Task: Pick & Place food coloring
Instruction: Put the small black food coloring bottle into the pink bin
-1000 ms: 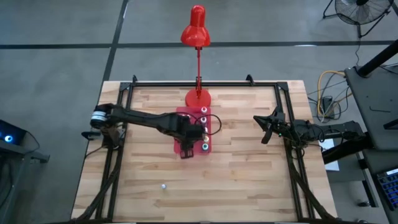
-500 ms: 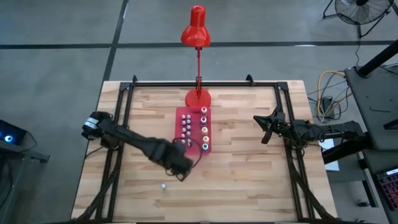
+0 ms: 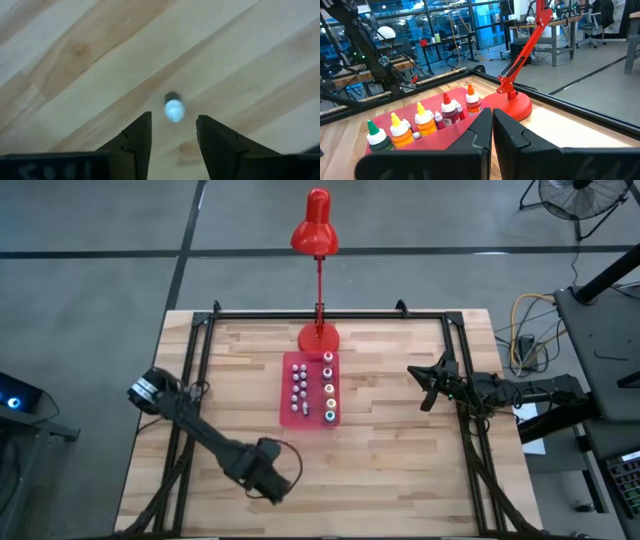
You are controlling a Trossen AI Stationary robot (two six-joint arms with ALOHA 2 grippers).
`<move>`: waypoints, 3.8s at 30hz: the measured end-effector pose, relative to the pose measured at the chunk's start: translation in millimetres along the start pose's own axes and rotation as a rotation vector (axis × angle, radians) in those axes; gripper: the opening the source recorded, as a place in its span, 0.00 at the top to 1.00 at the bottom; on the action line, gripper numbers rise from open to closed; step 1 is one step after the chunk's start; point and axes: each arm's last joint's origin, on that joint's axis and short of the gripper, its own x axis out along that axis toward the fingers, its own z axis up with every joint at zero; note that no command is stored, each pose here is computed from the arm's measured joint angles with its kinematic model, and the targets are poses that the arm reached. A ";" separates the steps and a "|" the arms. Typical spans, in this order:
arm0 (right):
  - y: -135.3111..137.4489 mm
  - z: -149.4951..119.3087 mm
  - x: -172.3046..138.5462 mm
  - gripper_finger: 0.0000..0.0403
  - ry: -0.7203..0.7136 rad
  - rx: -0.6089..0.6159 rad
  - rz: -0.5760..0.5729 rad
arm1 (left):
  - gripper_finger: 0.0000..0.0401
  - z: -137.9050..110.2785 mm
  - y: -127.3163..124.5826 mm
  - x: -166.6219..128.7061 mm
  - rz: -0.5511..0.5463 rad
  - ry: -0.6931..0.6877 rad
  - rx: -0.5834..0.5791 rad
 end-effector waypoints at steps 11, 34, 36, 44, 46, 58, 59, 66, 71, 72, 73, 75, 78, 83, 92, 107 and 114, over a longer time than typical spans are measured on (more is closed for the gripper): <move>0.0 0.0 0.0 0.98 0.000 0.000 0.000 | 0.68 -22.5 -9.2 34.3 0.069 -0.040 0.071; 0.0 0.0 0.0 0.98 0.000 0.000 0.000 | 0.90 -24.3 -20.6 59.5 0.066 -0.057 0.157; 0.0 0.0 0.0 0.98 0.000 0.000 0.000 | 0.90 -23.1 -21.1 55.4 0.064 -0.055 0.168; 0.0 0.0 0.0 0.98 0.000 0.000 0.000 | 0.89 6.9 -16.8 5.9 0.075 -0.097 0.238; 0.0 0.0 0.0 0.98 0.000 0.000 0.000 | 0.89 19.1 -16.8 -7.8 0.068 -0.120 0.275; 0.0 -0.1 0.0 0.98 0.001 0.000 0.000 | 0.89 99.2 -6.5 -50.6 0.096 -0.163 0.453; 0.0 0.0 0.0 0.98 0.000 0.000 0.000 | 0.89 105.3 -4.9 -51.7 0.105 -0.174 0.467; 0.0 0.0 0.0 0.98 0.000 0.000 0.000 | 0.89 143.2 7.7 -53.3 0.159 -0.208 0.586; 0.0 -0.1 0.0 0.98 0.001 0.000 0.000 | 0.89 161.1 14.1 -43.9 0.173 -0.210 0.718; 0.0 -0.1 0.0 0.98 0.000 0.000 0.000 | 0.89 163.8 15.3 -41.8 0.176 -0.209 0.742; 0.0 -0.1 0.0 0.98 0.000 0.000 0.000 | 0.89 166.3 16.8 -39.3 0.181 -0.206 0.765; 0.0 -0.1 0.0 0.98 0.000 0.000 0.000 | 0.89 170.1 19.7 -34.2 0.186 -0.193 0.807; 0.0 0.0 0.0 0.98 0.000 0.000 0.000 | 0.89 174.0 22.3 -26.1 0.175 -0.178 0.850; 0.0 -0.1 0.0 0.98 0.000 0.000 0.000 | 0.89 173.1 26.1 -8.0 0.146 -0.132 0.930; 0.0 -0.1 0.0 0.98 0.000 0.000 0.000 | 0.89 173.5 25.7 2.9 0.124 -0.147 0.991; 0.0 0.0 0.0 0.98 0.000 0.000 0.000 | 0.89 174.7 21.2 3.2 0.048 -0.154 1.037; 0.0 -0.1 0.0 0.98 0.000 0.000 0.000 | 0.89 175.6 22.2 20.4 0.055 -0.129 1.048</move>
